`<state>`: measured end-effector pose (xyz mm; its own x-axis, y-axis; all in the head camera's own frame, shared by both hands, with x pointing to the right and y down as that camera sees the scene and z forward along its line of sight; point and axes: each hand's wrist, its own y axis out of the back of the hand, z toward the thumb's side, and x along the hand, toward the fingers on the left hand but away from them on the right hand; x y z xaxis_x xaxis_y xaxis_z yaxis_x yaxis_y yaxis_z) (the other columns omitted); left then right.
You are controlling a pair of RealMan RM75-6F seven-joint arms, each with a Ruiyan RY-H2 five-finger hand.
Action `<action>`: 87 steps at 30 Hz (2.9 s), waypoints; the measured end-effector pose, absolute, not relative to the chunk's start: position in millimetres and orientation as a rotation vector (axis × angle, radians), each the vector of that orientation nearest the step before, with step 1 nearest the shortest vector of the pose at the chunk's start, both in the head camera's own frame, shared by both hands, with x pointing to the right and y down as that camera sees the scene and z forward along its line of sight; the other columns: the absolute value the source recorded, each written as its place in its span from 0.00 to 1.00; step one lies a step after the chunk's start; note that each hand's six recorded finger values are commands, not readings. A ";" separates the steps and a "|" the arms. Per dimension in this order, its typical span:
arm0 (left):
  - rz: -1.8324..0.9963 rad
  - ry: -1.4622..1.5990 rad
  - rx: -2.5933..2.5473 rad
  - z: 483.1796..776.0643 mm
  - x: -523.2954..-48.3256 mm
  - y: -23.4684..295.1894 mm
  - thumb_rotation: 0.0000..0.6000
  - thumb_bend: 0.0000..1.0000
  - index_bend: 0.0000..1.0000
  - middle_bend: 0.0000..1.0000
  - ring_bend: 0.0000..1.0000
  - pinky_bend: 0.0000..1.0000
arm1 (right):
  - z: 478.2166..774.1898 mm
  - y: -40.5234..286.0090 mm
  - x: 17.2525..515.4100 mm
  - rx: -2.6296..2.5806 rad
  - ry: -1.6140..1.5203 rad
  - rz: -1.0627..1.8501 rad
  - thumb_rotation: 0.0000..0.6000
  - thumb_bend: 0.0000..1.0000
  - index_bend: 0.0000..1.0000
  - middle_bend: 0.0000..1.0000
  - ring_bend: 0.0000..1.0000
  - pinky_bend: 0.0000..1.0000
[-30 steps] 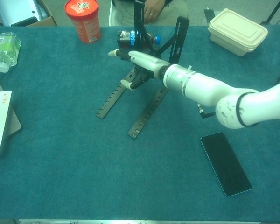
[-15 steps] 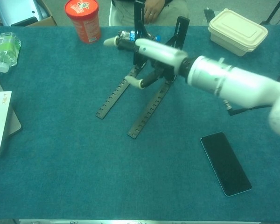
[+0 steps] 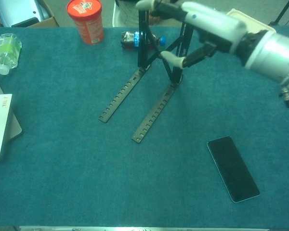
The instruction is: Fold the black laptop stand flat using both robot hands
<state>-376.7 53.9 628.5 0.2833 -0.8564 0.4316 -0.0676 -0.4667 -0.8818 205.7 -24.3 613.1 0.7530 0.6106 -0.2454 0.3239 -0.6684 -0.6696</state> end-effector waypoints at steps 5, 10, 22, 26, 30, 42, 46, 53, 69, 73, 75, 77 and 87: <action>-1.262 0.866 -1.751 629.2 -379.1 47.4 1.00 0.36 0.19 0.17 0.06 0.03 | 598.5 -25.2 237.8 -2.284 -0.774 0.619 1.00 0.42 0.00 0.00 0.00 0.00; -1.254 0.889 -1.736 627.8 -380.3 41.7 1.00 0.36 0.19 0.17 0.06 0.03 | 590.2 -22.4 261.2 -2.262 -0.831 0.616 1.00 0.42 0.00 0.00 0.00 0.00; -1.266 0.894 -1.741 632.4 -380.2 37.4 1.00 0.36 0.19 0.17 0.06 0.03 | 591.8 -32.9 311.9 -2.205 -0.964 0.684 1.00 0.42 0.00 0.00 0.00 0.00; -1.268 0.883 -1.742 634.1 -378.3 37.2 1.00 0.36 0.19 0.17 0.06 0.03 | 602.0 -38.2 319.4 -2.215 -0.995 0.706 1.00 0.42 0.00 0.00 0.00 0.00; -1.274 0.878 -1.744 635.4 -377.2 37.3 1.00 0.36 0.19 0.17 0.06 0.03 | 616.9 -46.6 324.7 -2.233 -1.024 0.738 1.00 0.42 0.00 0.00 0.00 0.00; -1.299 0.883 -1.734 635.2 -381.1 39.7 1.00 0.36 0.19 0.17 0.06 0.03 | 655.3 -64.2 302.2 -2.335 -1.006 0.763 1.00 0.42 0.00 0.00 0.00 0.00; -1.304 0.885 -1.735 635.2 -382.4 41.2 1.00 0.36 0.19 0.17 0.06 0.03 | 664.0 -62.1 288.9 -2.361 -0.962 0.763 1.00 0.42 0.00 0.00 0.00 0.00; -1.300 0.892 -1.733 633.9 -384.2 43.5 1.00 0.36 0.19 0.17 0.06 0.03 | 675.2 -47.3 264.6 -2.410 -0.841 0.755 1.00 0.42 0.00 0.00 0.00 0.00; -1.296 0.914 -1.726 629.7 -392.8 48.4 1.00 0.36 0.19 0.17 0.06 0.03 | 679.9 9.6 223.0 -2.506 -0.561 0.708 1.00 0.42 0.00 0.00 0.00 0.00; -1.295 0.919 -1.724 628.4 -395.0 49.0 1.00 0.36 0.19 0.17 0.06 0.03 | 668.7 14.4 219.2 -2.507 -0.551 0.653 1.00 0.42 0.00 0.00 0.00 0.00; -1.293 0.920 -1.724 627.9 -395.1 49.1 1.00 0.36 0.19 0.17 0.06 0.03 | 664.1 16.7 219.2 -2.510 -0.544 0.641 1.00 0.42 0.00 0.00 0.00 0.00; -1.290 0.920 -1.725 627.7 -394.8 49.1 1.00 0.36 0.19 0.17 0.06 0.03 | 660.8 18.4 220.1 -2.510 -0.539 0.635 1.00 0.42 0.00 0.00 0.00 0.00; -1.271 0.894 -1.736 626.5 -387.2 44.0 1.00 0.36 0.18 0.17 0.06 0.03 | 662.8 13.3 232.1 -2.403 -0.523 0.684 1.00 0.42 0.00 0.00 0.00 0.00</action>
<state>-387.2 44.0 626.5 0.2488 -0.8786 0.4076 -0.0871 -0.4394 -0.8940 232.1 13.3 662.8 0.7914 0.5024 -0.3482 0.2046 -0.7545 -0.6236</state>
